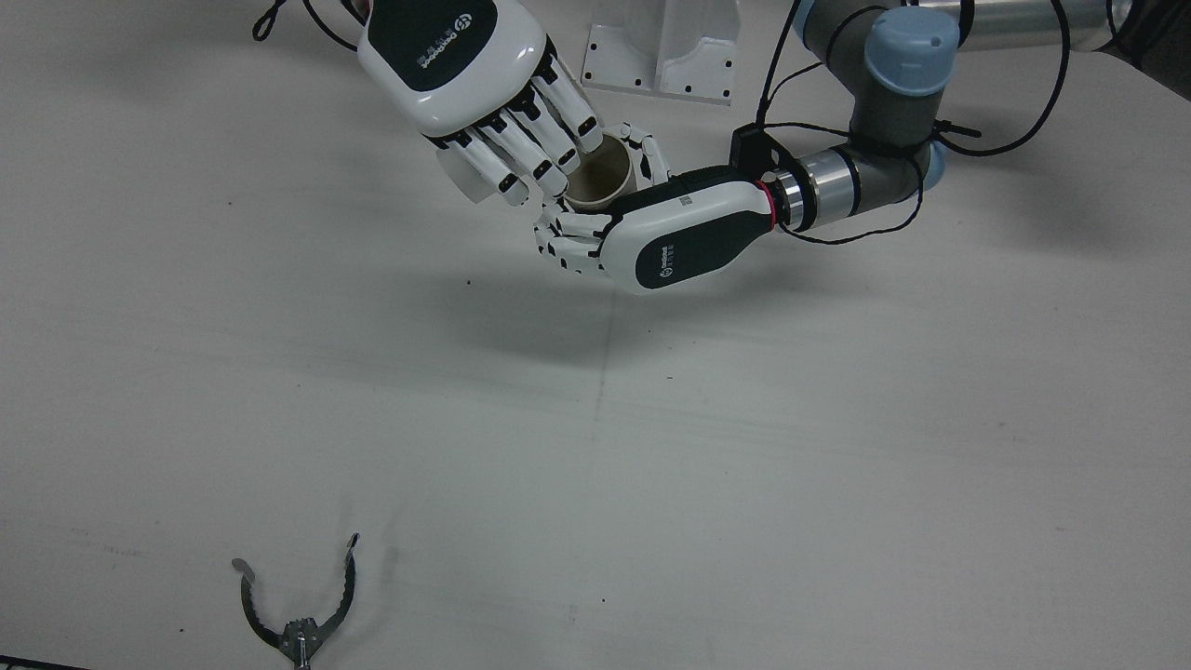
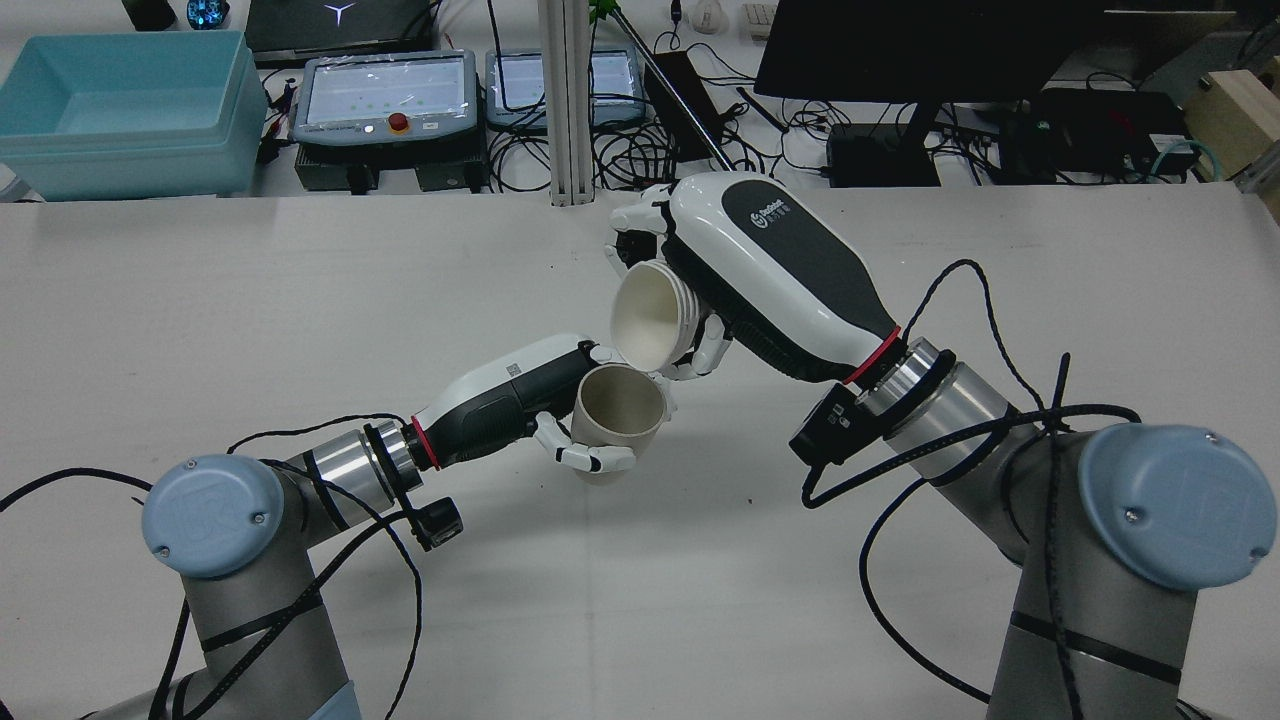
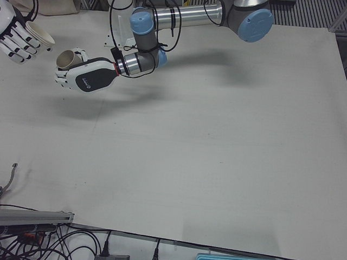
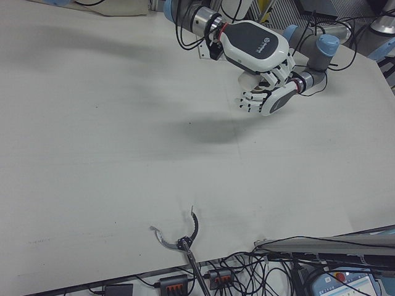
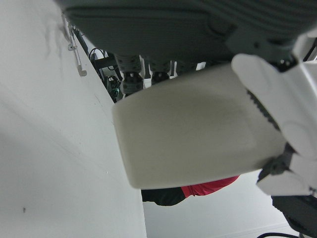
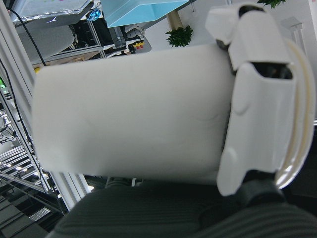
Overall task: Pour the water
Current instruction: 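Tilt the right hand's cup over the left hand's cup, then raise the right cup upright and pull both arms apart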
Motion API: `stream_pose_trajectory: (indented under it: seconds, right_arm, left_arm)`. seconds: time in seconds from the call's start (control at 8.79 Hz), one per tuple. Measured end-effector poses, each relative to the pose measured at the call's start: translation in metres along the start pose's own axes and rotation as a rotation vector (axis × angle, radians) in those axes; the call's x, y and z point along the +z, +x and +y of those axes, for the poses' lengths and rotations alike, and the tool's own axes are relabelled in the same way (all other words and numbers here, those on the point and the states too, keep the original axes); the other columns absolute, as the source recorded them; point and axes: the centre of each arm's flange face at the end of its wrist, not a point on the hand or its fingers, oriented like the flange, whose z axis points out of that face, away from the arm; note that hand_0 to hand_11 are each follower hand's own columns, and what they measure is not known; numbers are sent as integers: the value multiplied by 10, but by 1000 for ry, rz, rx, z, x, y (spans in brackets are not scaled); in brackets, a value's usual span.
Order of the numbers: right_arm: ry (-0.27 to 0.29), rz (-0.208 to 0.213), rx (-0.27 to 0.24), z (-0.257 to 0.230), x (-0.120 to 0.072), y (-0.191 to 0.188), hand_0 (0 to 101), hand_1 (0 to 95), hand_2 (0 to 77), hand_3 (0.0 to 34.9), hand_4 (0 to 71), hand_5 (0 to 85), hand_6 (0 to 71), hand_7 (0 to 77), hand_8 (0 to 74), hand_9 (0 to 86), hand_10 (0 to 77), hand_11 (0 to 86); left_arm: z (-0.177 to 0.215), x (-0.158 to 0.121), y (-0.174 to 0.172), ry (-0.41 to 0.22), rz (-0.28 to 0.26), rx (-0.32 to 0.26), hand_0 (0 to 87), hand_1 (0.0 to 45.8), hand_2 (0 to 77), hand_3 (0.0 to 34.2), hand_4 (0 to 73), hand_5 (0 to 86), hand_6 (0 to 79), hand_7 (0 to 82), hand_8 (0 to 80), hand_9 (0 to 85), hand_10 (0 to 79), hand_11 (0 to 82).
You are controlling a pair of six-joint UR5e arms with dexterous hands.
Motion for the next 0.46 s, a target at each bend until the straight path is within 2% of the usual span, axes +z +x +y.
stream_pose_trajectory:
  seconds: [0.34, 0.46]
  right_arm:
    - [-5, 13, -3, 0, -5, -3, 792, 11, 409, 0, 262, 622, 665, 540, 420, 518, 431, 633]
    - [7, 11, -5, -7, -8, -6, 794, 11, 409, 0, 262, 622, 665, 540, 420, 518, 431, 633]
  left_arm:
    - [-6, -1, 4, 8, 3, 3, 303, 65, 442, 0, 398, 420, 245, 562, 235, 393, 311, 447]
    - [-19, -4, 24, 25, 25, 13, 303, 65, 442, 0, 398, 420, 229, 562, 235, 393, 311, 447]
